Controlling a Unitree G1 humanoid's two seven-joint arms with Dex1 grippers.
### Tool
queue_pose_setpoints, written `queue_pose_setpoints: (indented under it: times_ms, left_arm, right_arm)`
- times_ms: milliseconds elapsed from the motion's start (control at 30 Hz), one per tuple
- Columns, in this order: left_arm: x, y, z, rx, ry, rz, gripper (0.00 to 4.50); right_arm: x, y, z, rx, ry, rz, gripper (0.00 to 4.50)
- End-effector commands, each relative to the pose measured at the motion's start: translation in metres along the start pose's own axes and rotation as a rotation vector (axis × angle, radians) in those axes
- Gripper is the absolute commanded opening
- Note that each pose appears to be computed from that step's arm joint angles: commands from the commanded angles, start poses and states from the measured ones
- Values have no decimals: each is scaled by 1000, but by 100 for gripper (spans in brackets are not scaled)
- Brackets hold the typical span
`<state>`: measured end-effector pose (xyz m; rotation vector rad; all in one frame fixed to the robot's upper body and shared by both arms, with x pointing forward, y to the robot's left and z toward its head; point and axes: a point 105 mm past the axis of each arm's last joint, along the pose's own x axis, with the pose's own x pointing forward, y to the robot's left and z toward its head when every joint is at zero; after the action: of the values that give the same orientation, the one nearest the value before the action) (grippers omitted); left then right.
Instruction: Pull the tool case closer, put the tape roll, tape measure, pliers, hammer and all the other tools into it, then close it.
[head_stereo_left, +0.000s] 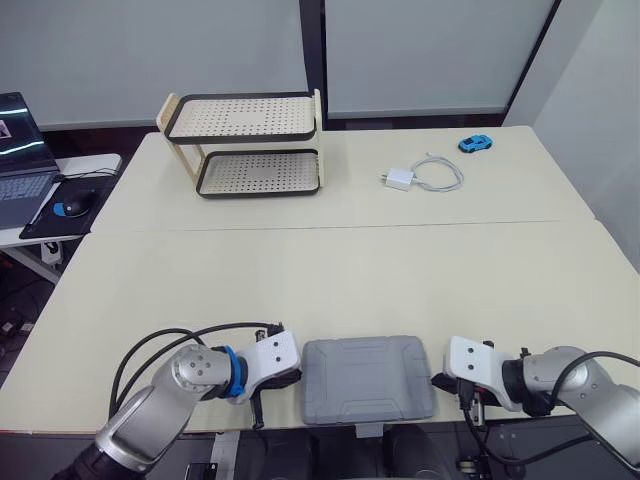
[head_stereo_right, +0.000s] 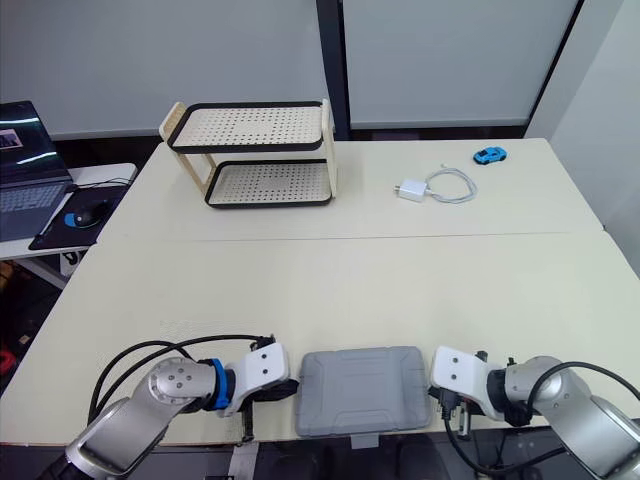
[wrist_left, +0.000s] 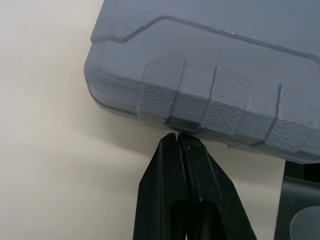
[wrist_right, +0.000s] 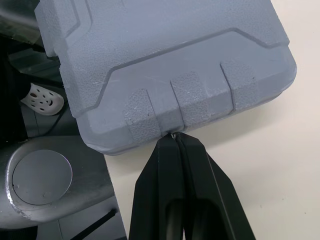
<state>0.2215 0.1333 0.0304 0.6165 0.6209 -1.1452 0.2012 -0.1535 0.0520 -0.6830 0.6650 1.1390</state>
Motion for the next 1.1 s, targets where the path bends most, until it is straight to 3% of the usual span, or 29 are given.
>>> queue_pose_setpoints:
  times_ms: [33, 500, 633, 767, 833, 900, 1100]
  left_arm:
    - [3, 1, 15, 40, -45, 3, 0]
    - [1, 4, 15, 24, -48, 1, 0]
    - [-23, 19, -3, 26, -13, 52, 0]
    - [-61, 41, -18, 31, -90, 141, 0]
    - [-75, 49, -17, 17, -153, 178, 40]
    - [-92, 58, -20, 9, -189, 208, 94]
    - [-128, 81, -19, 6, -219, 317, 286]
  right_arm:
    - [1, 9, 14, -38, -46, 28, 6]
    - [-4, 1, 10, -47, -23, 0, 6]
    - [-22, -19, 0, -62, 15, -69, 6]
    - [-54, -44, -11, -72, 41, -157, 6]
    - [-65, -50, -9, -70, 15, -178, 0]
    - [-80, -58, -7, -80, 1, -202, 40]
    - [-115, -72, 5, -84, -82, -273, 239]
